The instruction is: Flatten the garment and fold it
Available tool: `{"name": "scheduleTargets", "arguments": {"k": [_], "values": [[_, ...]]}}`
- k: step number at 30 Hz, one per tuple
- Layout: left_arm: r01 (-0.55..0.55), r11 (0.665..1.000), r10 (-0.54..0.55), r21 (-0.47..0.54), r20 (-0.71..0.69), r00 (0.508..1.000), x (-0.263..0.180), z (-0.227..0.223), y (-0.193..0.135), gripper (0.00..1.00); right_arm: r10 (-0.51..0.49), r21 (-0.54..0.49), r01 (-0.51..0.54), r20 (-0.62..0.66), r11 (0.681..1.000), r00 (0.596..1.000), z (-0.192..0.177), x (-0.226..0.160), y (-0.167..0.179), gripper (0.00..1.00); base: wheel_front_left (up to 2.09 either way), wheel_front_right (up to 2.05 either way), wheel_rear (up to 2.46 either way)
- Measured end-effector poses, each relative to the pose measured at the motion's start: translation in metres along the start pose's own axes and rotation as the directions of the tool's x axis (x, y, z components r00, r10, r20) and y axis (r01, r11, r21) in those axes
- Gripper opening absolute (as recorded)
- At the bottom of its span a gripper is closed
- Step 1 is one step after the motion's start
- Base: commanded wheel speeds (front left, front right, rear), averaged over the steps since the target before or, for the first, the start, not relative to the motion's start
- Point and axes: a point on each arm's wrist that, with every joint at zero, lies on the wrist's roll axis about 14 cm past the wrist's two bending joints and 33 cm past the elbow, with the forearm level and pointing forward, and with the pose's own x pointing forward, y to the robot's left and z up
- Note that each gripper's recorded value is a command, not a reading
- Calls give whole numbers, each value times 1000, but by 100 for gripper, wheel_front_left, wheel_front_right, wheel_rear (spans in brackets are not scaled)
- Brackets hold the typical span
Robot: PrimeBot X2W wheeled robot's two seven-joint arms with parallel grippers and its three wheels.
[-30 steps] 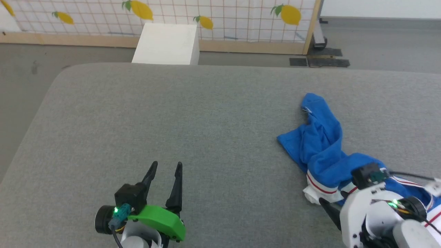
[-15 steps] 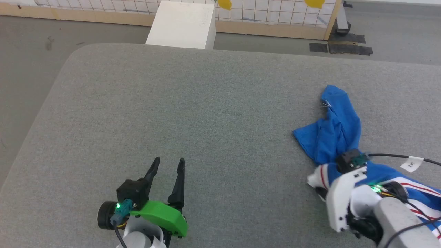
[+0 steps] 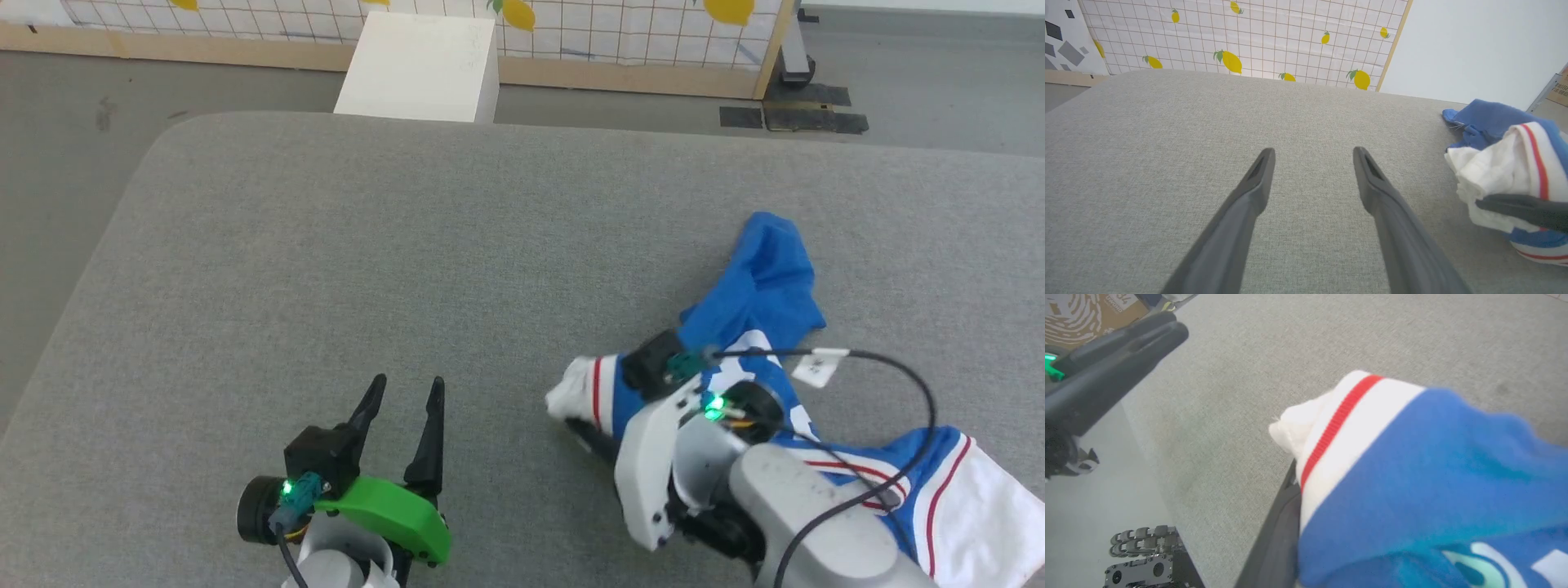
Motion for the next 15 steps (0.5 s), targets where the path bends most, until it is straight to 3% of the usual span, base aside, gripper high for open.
{"name": "scheduleTargets", "arguments": {"k": [2,4,5,15], "values": [[1,1000,-1,-1,-3,1000,1,-1,0,100,15,19,-14,-42,1000,999,-14,4,4,0,0,0,0],[-1,1000,1,-2,-2,1000,1,-1,0,100,8,34,-6,-73,999,997,-27,6,1,49,0,0,0],[-4,1000,4,-2,-3,1000,1,-1,0,100,4,39,-1,-83,999,997,-33,7,-1,100,0,0,0],[-10,1000,10,-3,18,1000,-3,6,2,100,-48,81,43,56,996,997,-46,-16,-8,100,0,0,0]]}}
